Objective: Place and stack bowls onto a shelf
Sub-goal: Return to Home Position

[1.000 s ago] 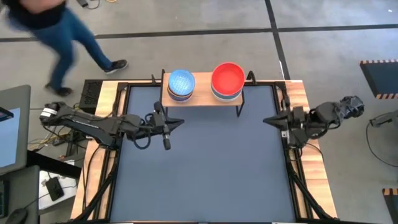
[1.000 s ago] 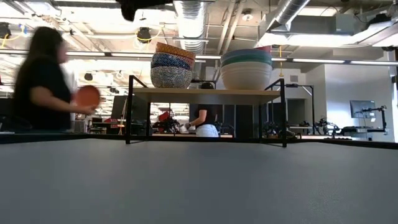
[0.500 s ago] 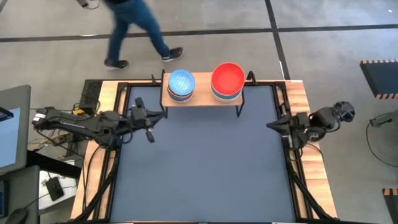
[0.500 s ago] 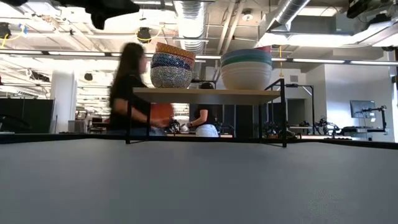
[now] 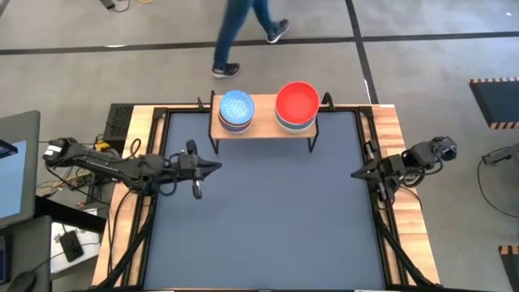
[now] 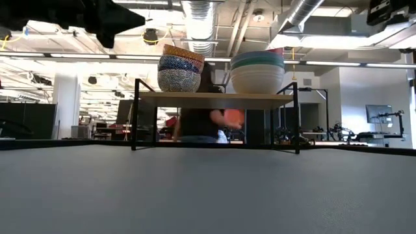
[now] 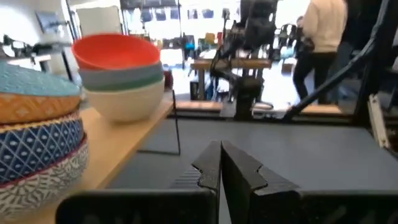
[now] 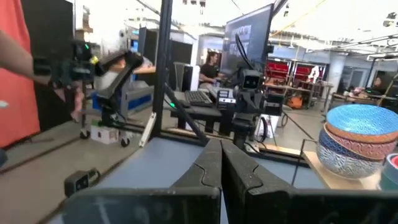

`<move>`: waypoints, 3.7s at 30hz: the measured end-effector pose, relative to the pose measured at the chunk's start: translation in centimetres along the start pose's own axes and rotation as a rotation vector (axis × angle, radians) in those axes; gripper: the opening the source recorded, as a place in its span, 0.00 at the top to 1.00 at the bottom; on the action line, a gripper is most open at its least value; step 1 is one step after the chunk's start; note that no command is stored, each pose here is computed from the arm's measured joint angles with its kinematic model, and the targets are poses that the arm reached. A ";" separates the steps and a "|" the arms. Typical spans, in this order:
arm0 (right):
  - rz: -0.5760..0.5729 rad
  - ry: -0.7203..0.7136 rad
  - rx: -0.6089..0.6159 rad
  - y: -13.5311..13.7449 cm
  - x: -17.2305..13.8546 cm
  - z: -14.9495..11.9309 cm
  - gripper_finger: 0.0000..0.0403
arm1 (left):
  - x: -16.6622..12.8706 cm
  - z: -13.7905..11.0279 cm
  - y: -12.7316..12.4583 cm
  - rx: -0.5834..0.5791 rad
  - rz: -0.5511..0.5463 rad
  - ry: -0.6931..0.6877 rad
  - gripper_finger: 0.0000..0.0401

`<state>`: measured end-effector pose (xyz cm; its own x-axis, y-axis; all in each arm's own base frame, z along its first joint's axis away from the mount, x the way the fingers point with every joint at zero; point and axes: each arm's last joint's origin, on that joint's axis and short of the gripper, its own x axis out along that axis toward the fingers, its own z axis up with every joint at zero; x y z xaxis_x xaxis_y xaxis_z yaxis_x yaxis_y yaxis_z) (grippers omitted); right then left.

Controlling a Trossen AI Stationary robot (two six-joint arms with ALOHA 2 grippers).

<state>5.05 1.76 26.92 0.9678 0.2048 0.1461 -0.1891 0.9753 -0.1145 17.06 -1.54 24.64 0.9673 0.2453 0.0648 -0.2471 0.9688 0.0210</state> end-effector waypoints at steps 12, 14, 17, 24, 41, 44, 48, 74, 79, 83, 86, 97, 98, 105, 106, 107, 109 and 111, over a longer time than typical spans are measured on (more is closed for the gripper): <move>0.037 0.017 0.084 0.2 0.2 -0.5 0.95 | -3.3 0.9 1.6 0.017 0.069 -0.086 1.00; 0.039 0.017 0.083 0.2 0.2 -0.5 0.95 | -3.2 0.4 1.5 0.008 0.047 -0.046 1.00; 0.040 0.016 0.054 0.2 0.2 -0.5 0.95 | -2.9 -0.2 1.2 0.011 0.018 0.002 1.00; 0.052 -0.003 0.011 0.3 0.2 -0.3 0.95 | -2.8 0.3 1.3 0.073 0.034 -0.040 1.00; 0.001 -0.035 0.153 1.4 2.3 -5.9 0.95 | -2.8 -0.3 1.4 0.082 0.056 0.013 1.00; -0.015 -0.062 0.156 1.5 2.6 -7.0 0.95 | -1.7 -0.7 0.9 0.077 0.050 0.023 1.00; -0.016 -0.072 0.182 1.6 2.8 -8.3 0.95 | -0.3 -1.5 0.2 0.061 0.014 0.031 1.00; 0.030 -0.082 0.240 1.7 2.8 -8.6 0.95 | -5.9 -2.1 1.6 0.057 -0.102 -0.122 1.00; 0.031 -0.090 0.275 1.6 2.8 -8.5 0.95 | -6.8 -4.7 2.0 -0.037 -0.097 -0.194 1.00; 0.035 -0.087 0.316 1.7 2.8 -8.5 0.95 | -7.3 -4.7 2.1 -0.022 -0.151 -0.170 1.00; 0.042 -0.086 0.316 1.7 2.8 -8.5 0.95 | -7.8 -4.7 2.2 -0.022 -0.169 -0.179 1.00; 0.058 -0.007 0.303 1.8 2.9 -9.3 0.95 | -7.7 -6.0 2.1 -0.011 -0.180 -0.055 1.00; 0.058 0.019 0.299 1.9 2.9 -9.6 0.95 | -7.7 -6.2 2.1 -0.022 -0.183 -0.046 1.00; 0.057 0.073 0.288 1.9 2.8 -10.1 0.95 | -7.6 -7.1 1.8 -0.034 -0.252 0.021 1.00; 0.057 0.072 0.284 1.9 2.8 -10.1 0.95 | -7.6 -7.1 1.8 -0.025 -0.252 0.018 1.00; 0.057 0.074 0.282 1.9 2.8 -10.1 0.95 | -7.6 -7.1 1.8 -0.015 -0.252 0.016 1.00; 0.058 0.085 0.267 2.0 2.8 -10.2 0.95 | -7.6 -7.1 1.8 -0.009 -0.252 0.015 1.00; 0.059 0.091 0.247 2.0 2.8 -10.3 0.95 | -7.6 -7.1 1.8 -0.010 -0.253 0.016 1.00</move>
<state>9.10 3.41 17.03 0.9628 0.2644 0.0562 -0.2695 0.9549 0.1247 9.72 -1.39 17.07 0.9991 -0.0045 0.0432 0.0034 0.9997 0.0246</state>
